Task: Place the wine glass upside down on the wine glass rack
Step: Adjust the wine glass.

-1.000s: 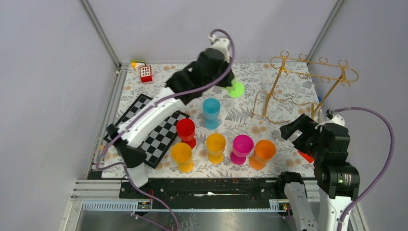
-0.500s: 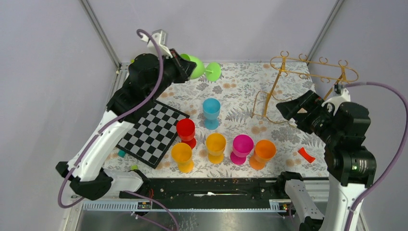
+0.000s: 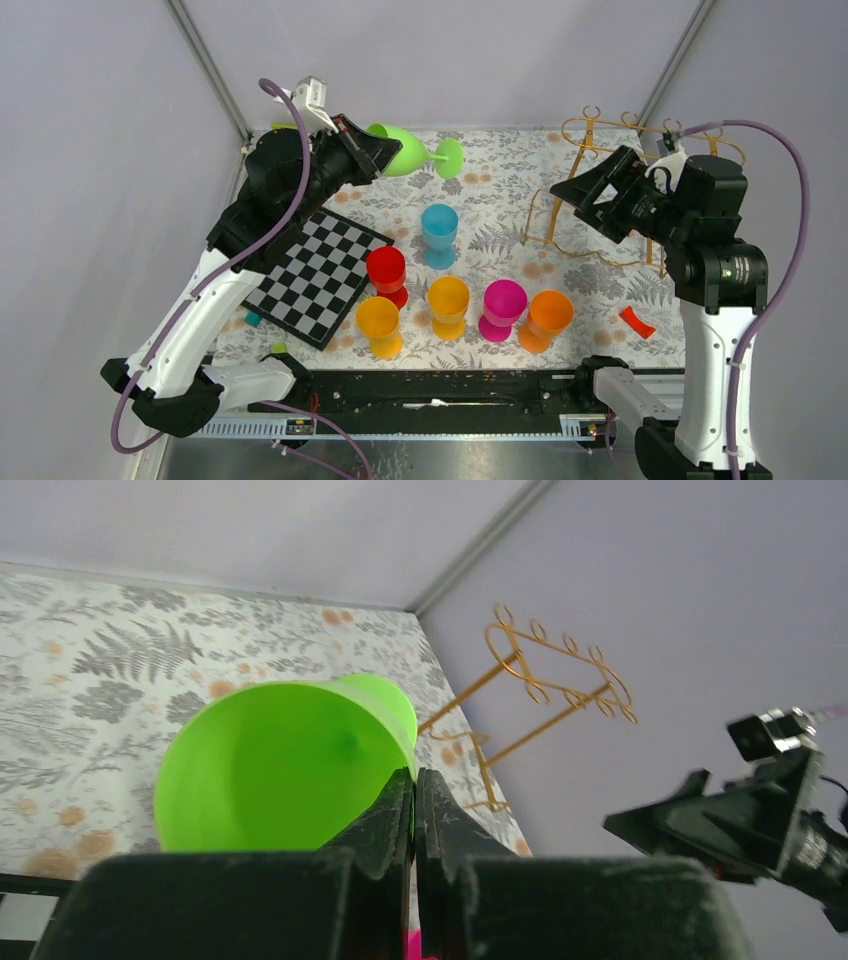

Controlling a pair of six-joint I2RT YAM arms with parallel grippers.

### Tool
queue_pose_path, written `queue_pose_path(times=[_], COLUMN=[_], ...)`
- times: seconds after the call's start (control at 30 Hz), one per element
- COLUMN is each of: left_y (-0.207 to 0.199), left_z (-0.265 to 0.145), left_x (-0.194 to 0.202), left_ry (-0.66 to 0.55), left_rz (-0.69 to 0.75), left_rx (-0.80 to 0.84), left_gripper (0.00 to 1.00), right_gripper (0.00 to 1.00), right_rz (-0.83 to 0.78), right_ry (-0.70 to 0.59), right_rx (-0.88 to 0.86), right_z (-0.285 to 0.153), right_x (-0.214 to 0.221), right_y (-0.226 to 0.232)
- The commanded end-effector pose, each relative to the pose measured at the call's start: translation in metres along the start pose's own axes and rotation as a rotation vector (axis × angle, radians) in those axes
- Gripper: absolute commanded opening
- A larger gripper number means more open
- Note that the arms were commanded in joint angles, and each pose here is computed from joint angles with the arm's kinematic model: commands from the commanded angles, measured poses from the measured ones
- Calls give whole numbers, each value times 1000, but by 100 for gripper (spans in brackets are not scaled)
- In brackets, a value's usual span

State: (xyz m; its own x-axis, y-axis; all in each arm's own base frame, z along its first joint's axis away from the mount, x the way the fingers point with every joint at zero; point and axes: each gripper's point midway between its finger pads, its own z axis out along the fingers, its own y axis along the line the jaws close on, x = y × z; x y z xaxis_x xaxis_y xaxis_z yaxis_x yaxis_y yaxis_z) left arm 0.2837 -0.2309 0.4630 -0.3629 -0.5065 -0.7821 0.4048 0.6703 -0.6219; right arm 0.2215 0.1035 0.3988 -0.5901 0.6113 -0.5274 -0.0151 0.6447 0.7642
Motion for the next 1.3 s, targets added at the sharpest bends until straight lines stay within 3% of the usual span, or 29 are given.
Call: queue_pose_path(times=[0.0, 0.27, 0.5, 0.57, 0.7, 0.93, 1.27], left_y=[-39, -53, -57, -57, -57, -59, -66], left_z=[-5, 3, 10, 11, 11, 7, 6], left_x=[-5, 18, 38, 42, 45, 46, 49], left_ry=[18, 135, 231, 247, 257, 264, 280], left_rz=[-63, -192, -277, -292, -306, -305, -304], left_rx=[184, 249, 268, 272, 282, 298, 344], left_gripper=[0, 0, 0, 0, 0, 0, 0], right_gripper=[90, 86, 77, 70, 66, 38, 36], right_rz=[-44, -111, -211, -230, -265, -327, -405], right_ry=[47, 176, 245, 265, 296, 292, 293], right_rx=[-89, -42, -6, 31, 102, 134, 171], right_z=[2, 26, 42, 48, 59, 73, 86], right_x=[5, 27, 40, 43, 49, 50, 46], right_y=[28, 31, 37, 31, 20, 17, 12])
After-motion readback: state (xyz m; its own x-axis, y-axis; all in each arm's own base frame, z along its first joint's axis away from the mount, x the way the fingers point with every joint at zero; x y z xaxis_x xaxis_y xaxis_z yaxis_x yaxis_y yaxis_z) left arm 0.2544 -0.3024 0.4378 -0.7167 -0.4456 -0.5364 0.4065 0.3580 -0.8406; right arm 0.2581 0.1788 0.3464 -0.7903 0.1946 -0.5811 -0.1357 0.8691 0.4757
